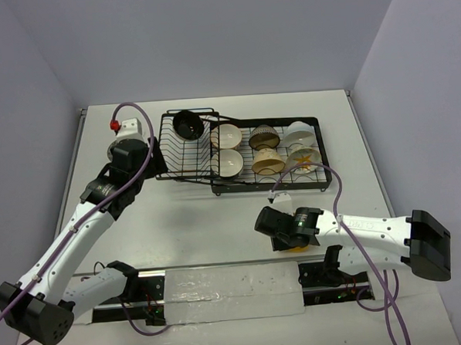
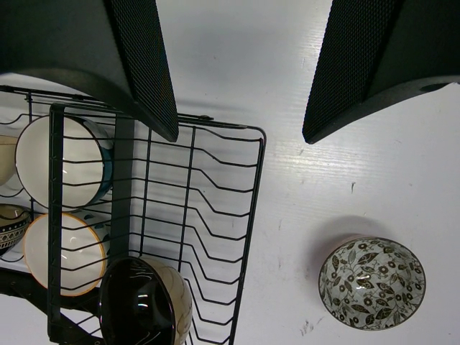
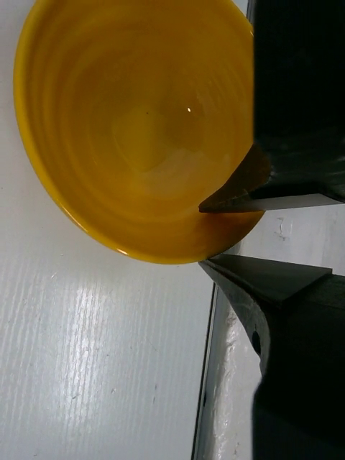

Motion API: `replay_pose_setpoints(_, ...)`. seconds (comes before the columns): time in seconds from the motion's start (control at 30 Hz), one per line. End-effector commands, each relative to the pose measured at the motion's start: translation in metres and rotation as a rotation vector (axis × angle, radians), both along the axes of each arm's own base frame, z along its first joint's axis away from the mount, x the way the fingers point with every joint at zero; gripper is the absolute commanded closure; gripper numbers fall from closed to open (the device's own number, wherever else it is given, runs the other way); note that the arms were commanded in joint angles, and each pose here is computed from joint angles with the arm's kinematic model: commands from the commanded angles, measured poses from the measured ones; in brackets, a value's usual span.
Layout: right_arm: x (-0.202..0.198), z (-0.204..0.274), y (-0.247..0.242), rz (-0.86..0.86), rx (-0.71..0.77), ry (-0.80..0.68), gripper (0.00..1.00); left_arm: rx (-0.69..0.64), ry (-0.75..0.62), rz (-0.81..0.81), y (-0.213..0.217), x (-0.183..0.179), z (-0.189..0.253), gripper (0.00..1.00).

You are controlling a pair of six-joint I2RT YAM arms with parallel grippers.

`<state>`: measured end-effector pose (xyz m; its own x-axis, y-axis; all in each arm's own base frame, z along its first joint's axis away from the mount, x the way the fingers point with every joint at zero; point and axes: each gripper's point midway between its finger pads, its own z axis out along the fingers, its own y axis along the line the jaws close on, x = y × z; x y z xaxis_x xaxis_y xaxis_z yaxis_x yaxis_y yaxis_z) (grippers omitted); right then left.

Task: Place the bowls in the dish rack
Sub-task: Pick up the bowl from the center of the board, then place the bowl in the dish rack.

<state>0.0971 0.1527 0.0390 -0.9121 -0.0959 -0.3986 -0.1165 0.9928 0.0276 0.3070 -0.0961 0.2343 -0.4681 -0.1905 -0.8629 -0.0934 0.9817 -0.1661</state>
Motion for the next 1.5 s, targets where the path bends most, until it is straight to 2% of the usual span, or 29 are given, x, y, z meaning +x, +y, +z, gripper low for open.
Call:
replay_pose_setpoints(0.0, 0.008, 0.004, -0.001, -0.044, 0.013, -0.047, 0.66, 0.001, -0.021, -0.017, -0.003, 0.001, 0.003, 0.25)
replay_pose_setpoints(0.43, 0.013, 0.013, 0.004, -0.043, 0.014, -0.063, 0.99, 0.006, -0.021, -0.019, -0.004, 0.001, 0.003, 0.25)
replay_pose_setpoints(0.77, 0.016, 0.023, 0.013, -0.029, 0.059, -0.077, 1.0, 0.006, -0.022, -0.019, -0.004, 0.001, 0.003, 0.24)
replay_pose_setpoints(1.07, 0.037, 0.093, 0.053, 0.002, 0.238, -0.19, 1.0, 0.007, -0.019, -0.017, -0.004, 0.001, 0.002, 0.25)
replay_pose_setpoints(1.33, 0.064, 0.127, 0.095, 0.069, 0.293, -0.288, 1.0, 0.007, -0.033, -0.002, -0.001, 0.0, 0.006, 0.24)
replay_pose_setpoints(1.47, 0.084, 0.159, 0.12, 0.107, 0.322, -0.378, 1.0, 0.007, -0.032, 0.003, -0.001, 0.0, 0.006, 0.25)
